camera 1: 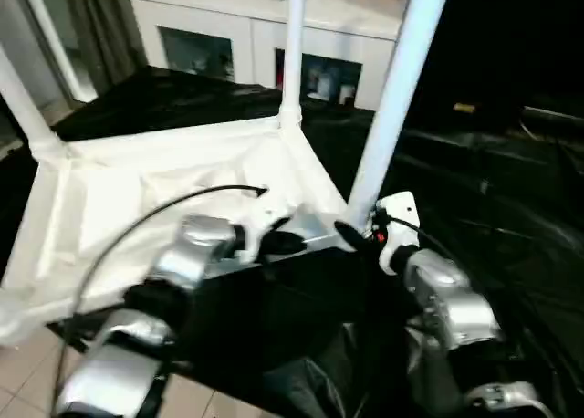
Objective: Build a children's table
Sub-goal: Rotate leg to tighten
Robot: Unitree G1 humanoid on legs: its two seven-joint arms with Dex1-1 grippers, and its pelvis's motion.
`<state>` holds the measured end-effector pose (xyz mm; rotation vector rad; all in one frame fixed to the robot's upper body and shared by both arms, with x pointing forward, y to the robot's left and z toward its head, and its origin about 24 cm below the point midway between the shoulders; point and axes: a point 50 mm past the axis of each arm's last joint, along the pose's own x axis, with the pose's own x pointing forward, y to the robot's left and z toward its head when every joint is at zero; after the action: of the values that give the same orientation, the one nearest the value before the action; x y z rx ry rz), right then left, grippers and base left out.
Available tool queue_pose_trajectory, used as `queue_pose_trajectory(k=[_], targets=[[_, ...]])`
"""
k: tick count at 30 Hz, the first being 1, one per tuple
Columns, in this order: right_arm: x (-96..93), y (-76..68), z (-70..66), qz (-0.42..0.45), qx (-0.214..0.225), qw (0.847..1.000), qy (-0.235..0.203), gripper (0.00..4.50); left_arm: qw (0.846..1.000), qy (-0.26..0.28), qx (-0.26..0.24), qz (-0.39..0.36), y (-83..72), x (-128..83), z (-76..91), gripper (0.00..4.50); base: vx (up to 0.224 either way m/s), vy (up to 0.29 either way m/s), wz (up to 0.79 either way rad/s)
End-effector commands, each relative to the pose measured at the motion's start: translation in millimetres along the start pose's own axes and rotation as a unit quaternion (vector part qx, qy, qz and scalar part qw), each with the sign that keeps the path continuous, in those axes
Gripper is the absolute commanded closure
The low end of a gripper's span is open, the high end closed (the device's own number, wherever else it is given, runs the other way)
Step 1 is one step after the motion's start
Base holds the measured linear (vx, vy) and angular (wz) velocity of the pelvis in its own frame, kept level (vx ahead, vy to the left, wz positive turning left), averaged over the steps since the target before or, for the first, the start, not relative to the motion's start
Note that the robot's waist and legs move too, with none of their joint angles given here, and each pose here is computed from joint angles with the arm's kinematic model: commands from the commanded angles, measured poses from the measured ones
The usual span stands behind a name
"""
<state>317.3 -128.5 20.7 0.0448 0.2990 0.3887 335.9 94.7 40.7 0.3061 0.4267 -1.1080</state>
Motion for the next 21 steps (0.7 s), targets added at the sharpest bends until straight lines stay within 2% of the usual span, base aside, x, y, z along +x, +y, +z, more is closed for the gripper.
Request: queue_pose_trajectory(k=[1, 2, 4, 5, 6, 7, 12, 14, 15, 16, 17, 18, 21], targets=[[4.0, 12.9, -22.8, -0.016, 0.028, 0.998, 0.049, 1.77, 0.998, 0.023, -0.030, 0.050, -1.5, 10.3, -11.0, 4.50, 0.000, 0.000, 0.00], [8.8, 22.2, -22.3, -0.016, 0.024, 0.998, 0.047, 1.77, 0.998, 0.019, -0.025, 0.053, -6.4, 19.5, -6.8, 4.50, 0.000, 0.000, 0.00], [12.8, 28.9, -21.5, -0.020, 0.018, 0.999, 0.047, 1.77, 0.998, 0.015, -0.018, 0.051, -11.3, 27.2, -3.0, 4.50, 0.000, 0.000, 0.00], [15.1, 31.6, -18.7, -0.020, 0.033, 0.999, 0.037, 1.42, 0.999, 0.010, -0.009, 0.044, -14.8, 31.3, 0.0, 4.50, 0.000, 0.000, 0.00], [15.1, 31.6, -18.7, -0.020, 0.033, 0.999, 0.037, 1.07, 0.999, 0.010, -0.009, 0.044, -14.8, 31.3, 0.0, 4.50, 0.000, 0.000, 0.00], [15.5, 29.9, -15.6, -0.022, 0.046, 0.998, 0.028, 1.07, 0.999, 0.006, -0.002, 0.033, -16.1, 31.2, 1.1, 4.50, 0.000, 0.000, 0.00], [14.5, 26.1, -13.3, -0.021, 0.036, 0.999, 0.022, 0.65, 1.000, 0.003, 0.007, 0.025, -14.8, 27.6, 0.3, 4.50, 0.000, 0.000, 0.00], [13.6, 23.0, -9.7, -0.012, 0.019, 1.000, 0.013, 0.59, 1.000, 0.000, 0.011, 0.019, -13.8, 24.7, -0.3, 4.50, 0.000, 0.000, 0.00], [10.4, 17.8, -4.6, 0.012, -0.005, 1.000, 0.006, 0.59, 1.000, 0.000, 0.013, 0.014, -11.7, 20.0, -2.6, 4.50, 0.000, 0.000, 0.00], [4.6, 10.6, 0.6, 0.046, -0.030, 0.998, 0.001, 0.59, 1.000, 0.000, 0.015, 0.004, -9.4, 14.6, -5.3, 4.50, 0.000, 0.000, 0.00], [-9.1, -2.8, 8.2, 0.107, -0.067, 0.992, -0.001, 0.59, 0.999, -0.004, 0.024, -0.022, -7.3, 5.0, -9.2, 4.50, 0.000, 0.000, 0.00], [-9.1, -2.8, 8.2, 0.107, -0.067, 0.992, -0.001, 0.59, 0.999, -0.004, 0.024, -0.022, -7.3, 5.0, -9.2, 4.50, 0.000, 0.000, 0.00], [-23.8, -16.8, 12.5, 0.156, -0.098, 0.983, 0.007, 0.59, 0.996, -0.017, 0.040, -0.073, -9.4, -5.1, -10.8, 4.50, 0.000, 0.000, 0.00]])
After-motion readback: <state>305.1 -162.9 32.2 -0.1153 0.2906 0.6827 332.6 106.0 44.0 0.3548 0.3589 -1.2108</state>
